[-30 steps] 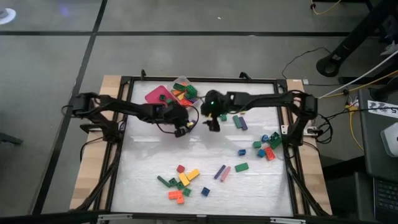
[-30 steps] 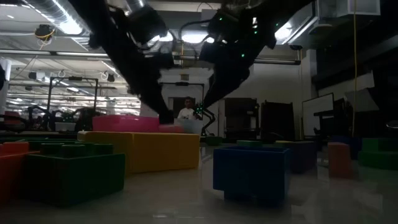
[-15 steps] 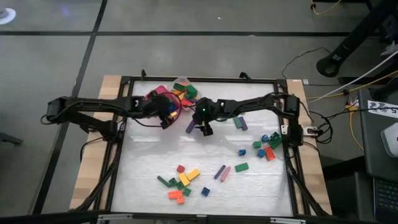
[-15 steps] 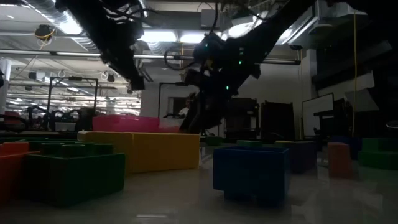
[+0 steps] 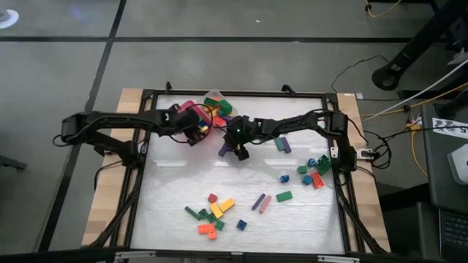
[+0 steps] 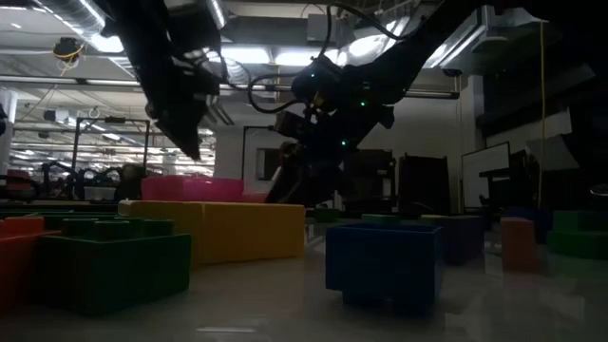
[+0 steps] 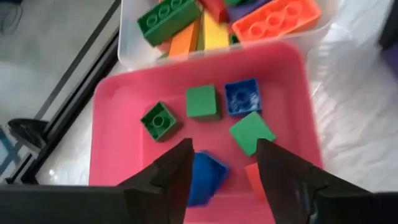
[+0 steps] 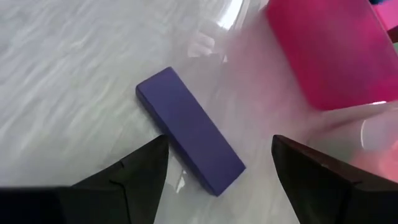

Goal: Sort blocks by size
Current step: Put the big purple block into the white bin

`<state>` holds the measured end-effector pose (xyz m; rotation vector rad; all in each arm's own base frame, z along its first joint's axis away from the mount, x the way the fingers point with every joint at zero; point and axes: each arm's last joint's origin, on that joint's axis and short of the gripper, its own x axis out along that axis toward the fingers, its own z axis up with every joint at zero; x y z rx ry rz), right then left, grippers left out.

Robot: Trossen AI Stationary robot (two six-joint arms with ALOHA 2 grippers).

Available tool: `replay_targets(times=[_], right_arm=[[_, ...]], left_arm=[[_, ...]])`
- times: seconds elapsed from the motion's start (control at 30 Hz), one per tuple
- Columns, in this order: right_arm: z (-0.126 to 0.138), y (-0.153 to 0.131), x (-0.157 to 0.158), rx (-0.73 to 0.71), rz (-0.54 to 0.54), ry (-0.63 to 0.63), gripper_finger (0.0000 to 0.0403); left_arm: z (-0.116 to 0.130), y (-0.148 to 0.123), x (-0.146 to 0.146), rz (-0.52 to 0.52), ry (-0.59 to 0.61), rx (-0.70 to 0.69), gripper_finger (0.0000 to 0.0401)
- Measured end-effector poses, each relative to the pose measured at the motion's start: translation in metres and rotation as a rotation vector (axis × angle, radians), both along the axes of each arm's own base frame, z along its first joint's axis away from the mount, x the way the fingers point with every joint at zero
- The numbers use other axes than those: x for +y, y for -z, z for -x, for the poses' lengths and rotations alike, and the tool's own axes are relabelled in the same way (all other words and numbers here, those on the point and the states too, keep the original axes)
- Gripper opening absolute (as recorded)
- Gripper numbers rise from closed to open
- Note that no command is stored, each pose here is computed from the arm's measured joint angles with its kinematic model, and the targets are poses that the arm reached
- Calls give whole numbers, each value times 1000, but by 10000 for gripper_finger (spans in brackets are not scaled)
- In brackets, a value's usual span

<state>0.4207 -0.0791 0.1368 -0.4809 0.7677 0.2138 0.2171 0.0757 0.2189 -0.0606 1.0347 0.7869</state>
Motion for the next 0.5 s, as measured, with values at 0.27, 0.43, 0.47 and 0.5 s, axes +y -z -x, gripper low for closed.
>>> replay_targets(times=[0.27,0.43,0.47,0.5], right_arm=[[0,2,-1,-11,-61,-55,285],[-1,14,-7,5,-68,-43,285],[-2,15,-7,4,-73,-43,285],[-2,17,-7,6,-88,-43,285]], left_arm=[[-7,10,5,8,-10,21,176],[-11,8,2,3,6,-14,171],[-11,8,1,4,10,-14,171],[-11,8,0,4,13,-17,171]])
